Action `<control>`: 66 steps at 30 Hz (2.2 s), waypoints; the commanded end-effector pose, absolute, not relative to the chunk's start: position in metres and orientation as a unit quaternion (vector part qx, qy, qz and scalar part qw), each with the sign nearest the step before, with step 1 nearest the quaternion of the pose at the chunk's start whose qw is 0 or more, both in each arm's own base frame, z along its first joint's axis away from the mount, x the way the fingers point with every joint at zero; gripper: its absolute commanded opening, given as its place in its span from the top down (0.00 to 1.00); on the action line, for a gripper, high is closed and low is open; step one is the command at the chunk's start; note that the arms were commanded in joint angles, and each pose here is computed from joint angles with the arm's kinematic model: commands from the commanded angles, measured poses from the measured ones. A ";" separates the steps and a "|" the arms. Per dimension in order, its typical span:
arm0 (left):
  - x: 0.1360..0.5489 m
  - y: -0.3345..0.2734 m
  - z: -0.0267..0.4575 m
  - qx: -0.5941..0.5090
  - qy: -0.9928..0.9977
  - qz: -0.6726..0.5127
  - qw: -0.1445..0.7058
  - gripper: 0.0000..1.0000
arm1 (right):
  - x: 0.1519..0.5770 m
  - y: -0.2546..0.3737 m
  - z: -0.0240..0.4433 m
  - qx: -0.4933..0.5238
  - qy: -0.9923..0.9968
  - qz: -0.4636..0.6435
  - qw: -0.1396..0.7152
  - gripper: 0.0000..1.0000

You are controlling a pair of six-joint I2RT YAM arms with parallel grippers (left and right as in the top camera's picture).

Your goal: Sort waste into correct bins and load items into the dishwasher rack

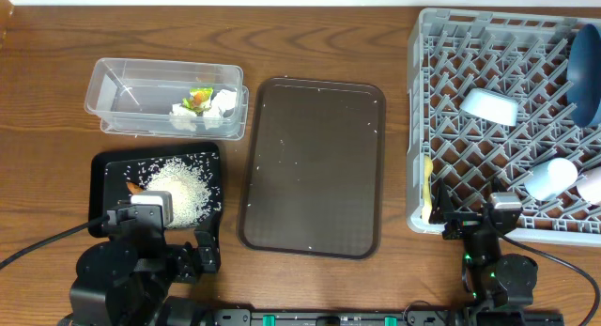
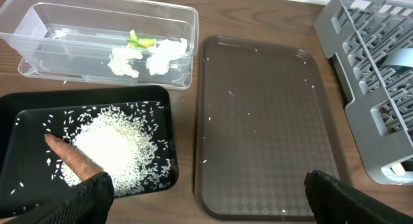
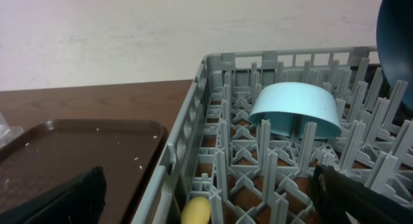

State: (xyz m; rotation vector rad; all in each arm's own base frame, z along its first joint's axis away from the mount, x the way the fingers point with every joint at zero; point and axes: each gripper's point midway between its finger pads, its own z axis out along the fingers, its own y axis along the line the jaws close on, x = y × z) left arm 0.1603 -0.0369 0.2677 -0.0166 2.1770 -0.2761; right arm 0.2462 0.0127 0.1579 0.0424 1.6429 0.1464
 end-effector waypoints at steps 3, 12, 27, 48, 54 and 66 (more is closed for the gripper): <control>0.160 -0.033 0.265 -0.013 0.884 -0.103 0.455 0.04 | 0.246 0.016 0.158 0.007 0.730 0.067 0.680 0.01; 0.160 -0.033 0.265 -0.013 0.884 -0.103 0.455 0.04 | 0.246 0.016 0.158 0.007 0.731 0.067 0.680 0.01; 0.160 -0.033 0.265 -0.013 0.884 -0.103 0.455 0.04 | 0.246 0.016 0.158 0.007 0.731 0.067 0.680 0.01; 0.160 -0.017 0.232 -0.028 0.885 -0.060 0.461 0.04 | 0.246 0.016 0.158 0.007 0.731 0.067 0.680 0.01; 0.189 -0.022 0.215 -0.027 0.841 -0.072 0.535 0.04 | 0.246 0.016 0.158 0.007 0.731 0.067 0.680 0.01; 0.231 -0.018 0.193 -0.049 0.749 -0.083 0.656 0.04 | 0.246 0.016 0.158 0.007 0.731 0.067 0.680 0.01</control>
